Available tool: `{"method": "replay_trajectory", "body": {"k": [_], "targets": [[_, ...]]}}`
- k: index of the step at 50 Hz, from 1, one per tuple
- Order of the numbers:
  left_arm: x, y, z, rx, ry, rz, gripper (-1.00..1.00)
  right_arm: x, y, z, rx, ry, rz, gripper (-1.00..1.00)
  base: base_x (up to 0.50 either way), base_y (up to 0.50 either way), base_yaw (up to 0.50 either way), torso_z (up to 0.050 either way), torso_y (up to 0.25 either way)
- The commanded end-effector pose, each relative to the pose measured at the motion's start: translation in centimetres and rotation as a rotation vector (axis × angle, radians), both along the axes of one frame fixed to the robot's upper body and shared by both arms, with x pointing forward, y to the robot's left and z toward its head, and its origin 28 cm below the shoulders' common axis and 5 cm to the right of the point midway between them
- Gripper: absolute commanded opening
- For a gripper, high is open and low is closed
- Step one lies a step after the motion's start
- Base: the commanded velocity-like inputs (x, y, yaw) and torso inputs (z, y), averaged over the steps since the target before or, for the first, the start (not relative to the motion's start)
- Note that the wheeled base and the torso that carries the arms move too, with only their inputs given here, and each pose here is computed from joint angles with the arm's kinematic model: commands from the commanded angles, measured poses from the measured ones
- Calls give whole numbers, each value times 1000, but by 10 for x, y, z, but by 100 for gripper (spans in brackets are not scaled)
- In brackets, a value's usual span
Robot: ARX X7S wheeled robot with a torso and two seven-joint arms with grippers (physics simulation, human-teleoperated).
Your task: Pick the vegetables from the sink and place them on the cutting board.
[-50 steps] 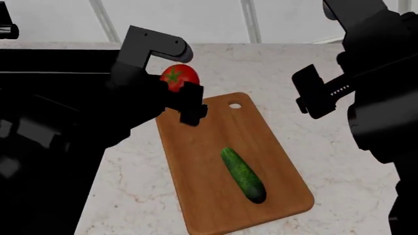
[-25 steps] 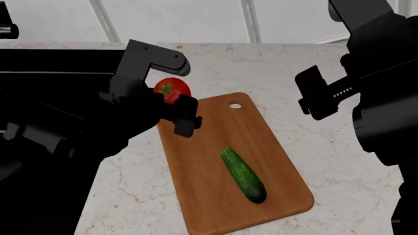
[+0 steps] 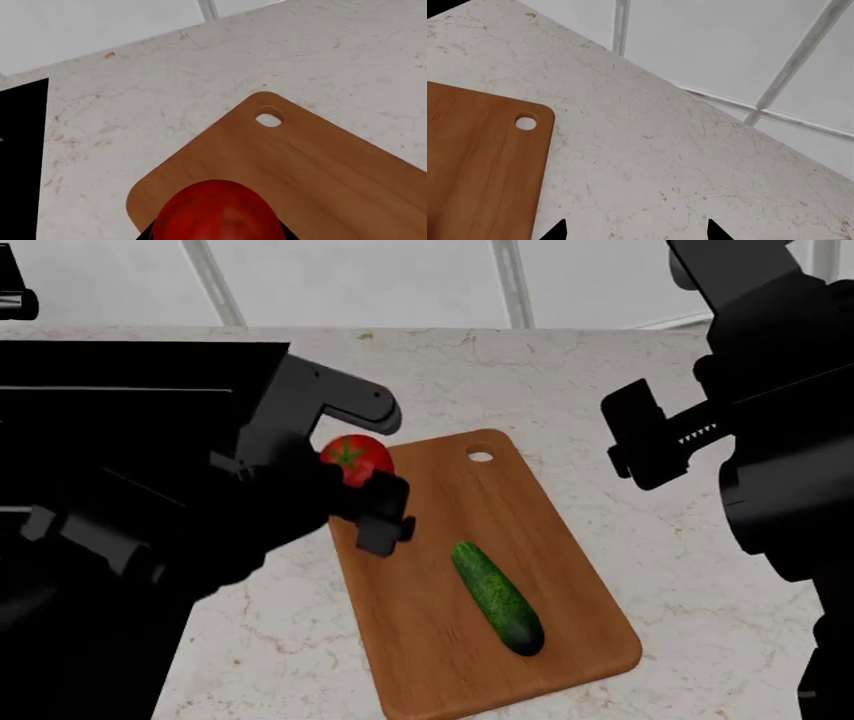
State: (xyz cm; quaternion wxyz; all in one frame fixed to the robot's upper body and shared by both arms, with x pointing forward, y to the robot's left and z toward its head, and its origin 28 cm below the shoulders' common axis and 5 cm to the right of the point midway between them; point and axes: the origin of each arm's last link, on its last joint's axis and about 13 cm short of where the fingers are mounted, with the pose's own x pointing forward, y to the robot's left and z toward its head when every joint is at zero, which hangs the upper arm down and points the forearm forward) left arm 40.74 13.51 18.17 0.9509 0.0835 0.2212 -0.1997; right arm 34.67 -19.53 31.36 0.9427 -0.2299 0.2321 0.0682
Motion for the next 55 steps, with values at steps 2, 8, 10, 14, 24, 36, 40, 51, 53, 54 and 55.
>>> {"method": "replay_trajectory", "body": {"k": [2, 8, 10, 14, 24, 36, 40, 51, 53, 54, 55], "targets": [[-2, -2, -4, 9, 17, -2, -100, 0, 1, -1, -3, 6, 1, 100, 0, 0, 0, 0, 0], [-3, -2, -6, 19, 22, -8, -100, 0, 2, 0, -3, 6, 3, 100, 0, 0, 0, 0, 0], [-3, -1, -6, 23, 22, -12, -100, -1, 2, -1, -1, 7, 4, 100, 0, 0, 0, 0, 0], [-3, -2, -7, 28, 23, -12, 100, 0, 2, -2, 0, 9, 6, 100, 0, 0, 0, 0, 0], [2, -5, 12, -9, -45, -19, 100, 0, 2, -4, 2, 18, 11, 100, 0, 0, 0, 0, 0], [3, -8, 38, -54, -129, -22, 100, -2, 3, -3, 4, 16, 11, 100, 0, 0, 0, 0, 0], [2, -6, 45, -74, -165, -12, 100, -2, 3, -3, 6, 12, 11, 100, 0, 0, 0, 0, 0], [-21, 7, 61, -149, -399, 42, 100, -9, 11, -3, 67, -77, -7, 100, 0, 0, 0, 0, 0], [-24, 10, 59, -167, -409, 48, 100, -10, 12, -5, 87, -89, -30, 100, 0, 0, 0, 0, 0], [-25, 12, 58, -180, -407, 56, 100, -11, 11, -6, 111, -102, -49, 100, 0, 0, 0, 0, 0], [-27, 16, 59, -196, -441, 84, 100, -13, 11, -7, 123, -121, -50, 100, 0, 0, 0, 0, 0]]}}
